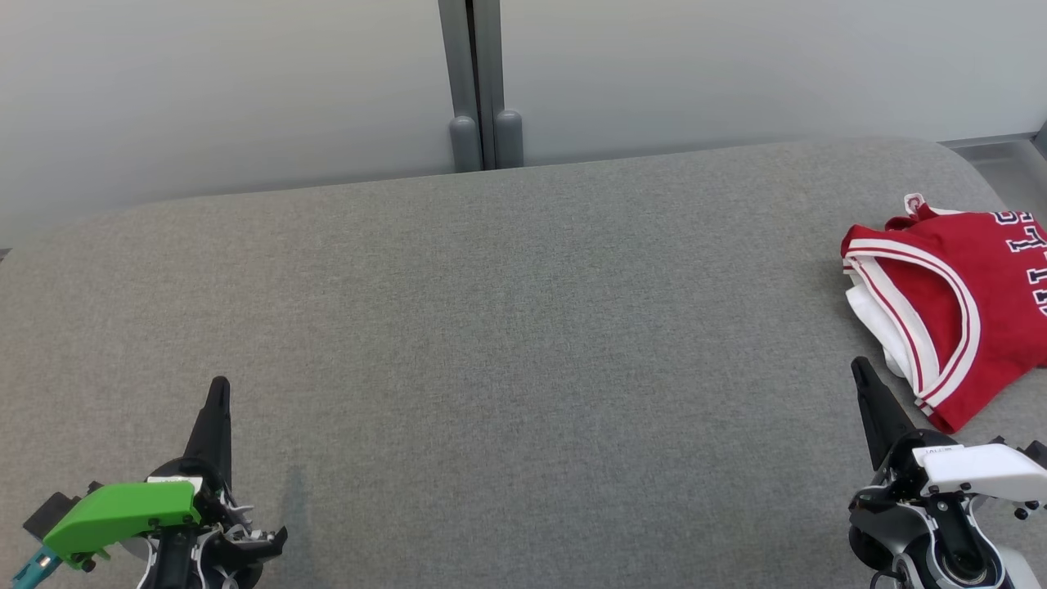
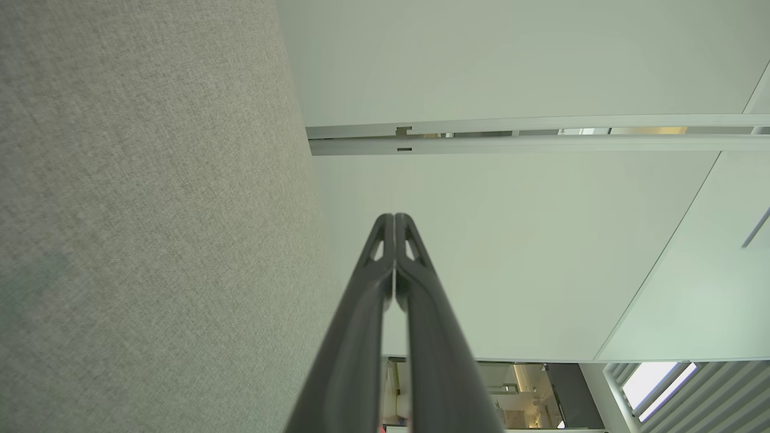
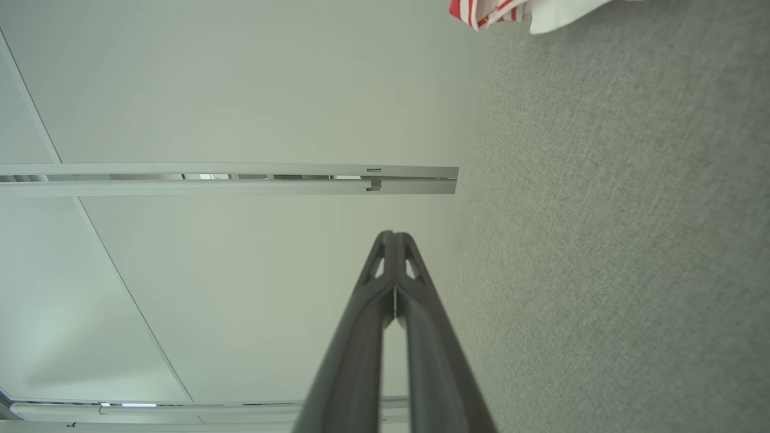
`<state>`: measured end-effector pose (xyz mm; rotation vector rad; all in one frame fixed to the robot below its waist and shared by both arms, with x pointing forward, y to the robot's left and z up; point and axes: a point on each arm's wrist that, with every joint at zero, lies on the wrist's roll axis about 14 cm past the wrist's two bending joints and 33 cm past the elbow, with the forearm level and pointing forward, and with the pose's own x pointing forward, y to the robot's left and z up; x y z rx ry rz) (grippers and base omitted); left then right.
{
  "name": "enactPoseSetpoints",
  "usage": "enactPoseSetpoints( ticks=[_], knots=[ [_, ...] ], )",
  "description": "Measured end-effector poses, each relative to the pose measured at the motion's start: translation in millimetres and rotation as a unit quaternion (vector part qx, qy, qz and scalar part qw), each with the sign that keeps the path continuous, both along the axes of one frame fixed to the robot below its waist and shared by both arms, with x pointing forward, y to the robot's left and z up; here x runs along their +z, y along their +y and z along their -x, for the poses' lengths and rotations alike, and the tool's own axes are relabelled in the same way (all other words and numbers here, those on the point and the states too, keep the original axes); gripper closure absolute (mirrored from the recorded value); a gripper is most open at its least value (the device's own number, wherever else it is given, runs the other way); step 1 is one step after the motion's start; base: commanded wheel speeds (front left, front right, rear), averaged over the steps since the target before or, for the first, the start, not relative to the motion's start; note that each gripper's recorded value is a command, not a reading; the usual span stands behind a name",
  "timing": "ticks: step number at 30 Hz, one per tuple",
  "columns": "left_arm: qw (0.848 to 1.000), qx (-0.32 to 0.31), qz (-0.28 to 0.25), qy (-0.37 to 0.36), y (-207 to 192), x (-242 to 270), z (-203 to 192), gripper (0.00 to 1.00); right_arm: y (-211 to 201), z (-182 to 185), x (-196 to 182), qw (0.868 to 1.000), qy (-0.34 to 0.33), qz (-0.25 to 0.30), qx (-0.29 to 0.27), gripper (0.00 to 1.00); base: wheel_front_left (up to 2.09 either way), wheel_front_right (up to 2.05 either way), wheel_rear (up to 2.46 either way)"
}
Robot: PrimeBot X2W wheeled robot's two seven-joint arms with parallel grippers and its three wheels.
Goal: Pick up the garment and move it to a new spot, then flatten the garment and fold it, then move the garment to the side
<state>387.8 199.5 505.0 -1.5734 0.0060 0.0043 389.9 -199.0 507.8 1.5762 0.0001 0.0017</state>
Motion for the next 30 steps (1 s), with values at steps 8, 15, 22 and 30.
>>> enactPoseSetpoints(
  ticks=[8, 15, 22, 30],
  knots=[
    [1.000, 0.000, 0.000, 0.000, 0.0, 0.1, 0.0, 1.00, 0.0, 0.0, 0.0, 1.000, 0.000, 0.000, 0.000, 1.00, 0.00, 0.00, 0.00],
    [1.000, 0.000, 0.000, 0.000, -0.1, 0.0, 0.0, 1.00, 0.0, 0.0, 0.0, 1.000, 0.000, 0.000, 0.000, 1.00, 0.00, 0.00, 0.00],
    [1.000, 0.000, 0.000, 0.000, -0.1, 0.0, 0.0, 1.00, 0.0, 0.0, 0.0, 1.000, 0.000, 0.000, 0.000, 1.00, 0.00, 0.00, 0.00],
    [1.000, 0.000, 0.000, 0.000, -0.1, -0.1, 0.0, 1.00, 0.0, 0.0, 0.0, 1.000, 0.000, 0.000, 0.000, 1.00, 0.00, 0.00, 0.00]
  ],
)
